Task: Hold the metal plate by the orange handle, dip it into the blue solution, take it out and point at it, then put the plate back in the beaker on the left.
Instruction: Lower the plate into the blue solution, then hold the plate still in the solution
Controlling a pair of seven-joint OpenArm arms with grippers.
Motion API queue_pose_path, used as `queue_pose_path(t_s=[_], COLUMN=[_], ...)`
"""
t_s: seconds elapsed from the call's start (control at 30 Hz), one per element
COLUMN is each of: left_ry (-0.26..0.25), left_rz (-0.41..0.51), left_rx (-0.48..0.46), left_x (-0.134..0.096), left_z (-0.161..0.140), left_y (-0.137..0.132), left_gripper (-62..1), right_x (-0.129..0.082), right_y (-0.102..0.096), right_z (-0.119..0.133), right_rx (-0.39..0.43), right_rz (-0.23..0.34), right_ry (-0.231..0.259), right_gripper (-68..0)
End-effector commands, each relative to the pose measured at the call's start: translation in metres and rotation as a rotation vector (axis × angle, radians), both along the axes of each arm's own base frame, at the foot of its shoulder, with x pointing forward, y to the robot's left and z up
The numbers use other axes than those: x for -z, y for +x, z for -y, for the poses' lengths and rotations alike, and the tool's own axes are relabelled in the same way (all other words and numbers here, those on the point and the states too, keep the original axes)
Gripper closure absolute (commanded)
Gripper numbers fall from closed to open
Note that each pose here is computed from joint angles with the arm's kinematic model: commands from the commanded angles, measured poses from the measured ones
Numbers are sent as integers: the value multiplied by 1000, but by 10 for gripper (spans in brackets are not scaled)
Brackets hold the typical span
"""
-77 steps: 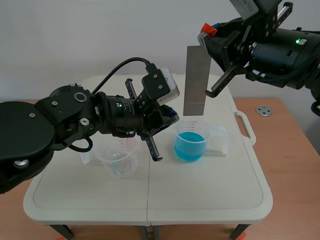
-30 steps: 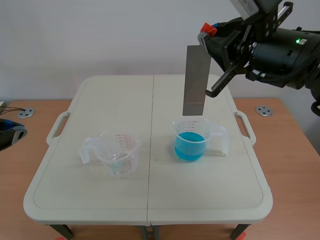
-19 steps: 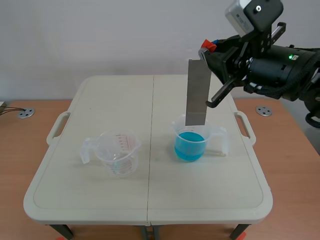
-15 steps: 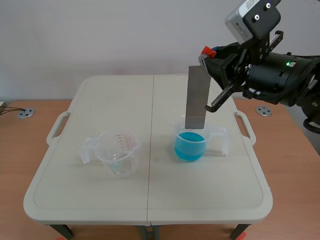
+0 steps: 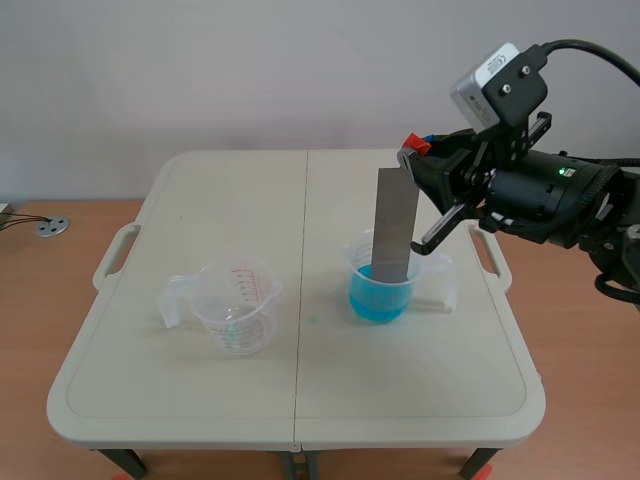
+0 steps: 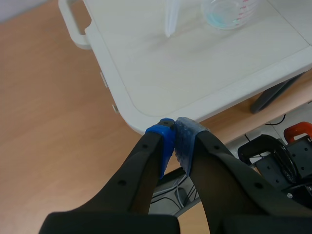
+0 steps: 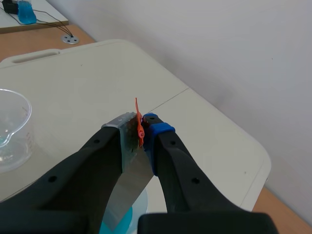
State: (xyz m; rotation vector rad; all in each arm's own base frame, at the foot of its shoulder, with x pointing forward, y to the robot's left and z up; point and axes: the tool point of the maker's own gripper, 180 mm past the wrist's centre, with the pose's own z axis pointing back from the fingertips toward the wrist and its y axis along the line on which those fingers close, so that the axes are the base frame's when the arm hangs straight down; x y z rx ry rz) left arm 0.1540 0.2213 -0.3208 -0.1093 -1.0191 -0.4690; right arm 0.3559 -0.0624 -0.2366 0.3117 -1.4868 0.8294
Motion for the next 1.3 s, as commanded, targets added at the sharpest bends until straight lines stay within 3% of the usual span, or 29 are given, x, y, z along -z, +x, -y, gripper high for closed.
queue_pose_path(t_s=[0.0, 0.23, 0.7, 1.27], left_ry=[-9, -9, -10, -5], left_rz=[27, 26, 26, 16], left_rx=[2, 4, 4, 2], left_x=[-5, -4, -4, -3], left_z=[3, 3, 4, 3], left_y=[6, 7, 7, 6], left_gripper=[-15, -15, -15, -15], right_x=[-11, 6, 47, 49], right_y=[3, 1, -3, -3], right_z=[0, 1, -2, 0], right_rx=[-4, -10, -6, 4], right_rz=[42, 14, -53, -55], right_ry=[22, 36, 15, 12], right_gripper=[-13, -13, -13, -13])
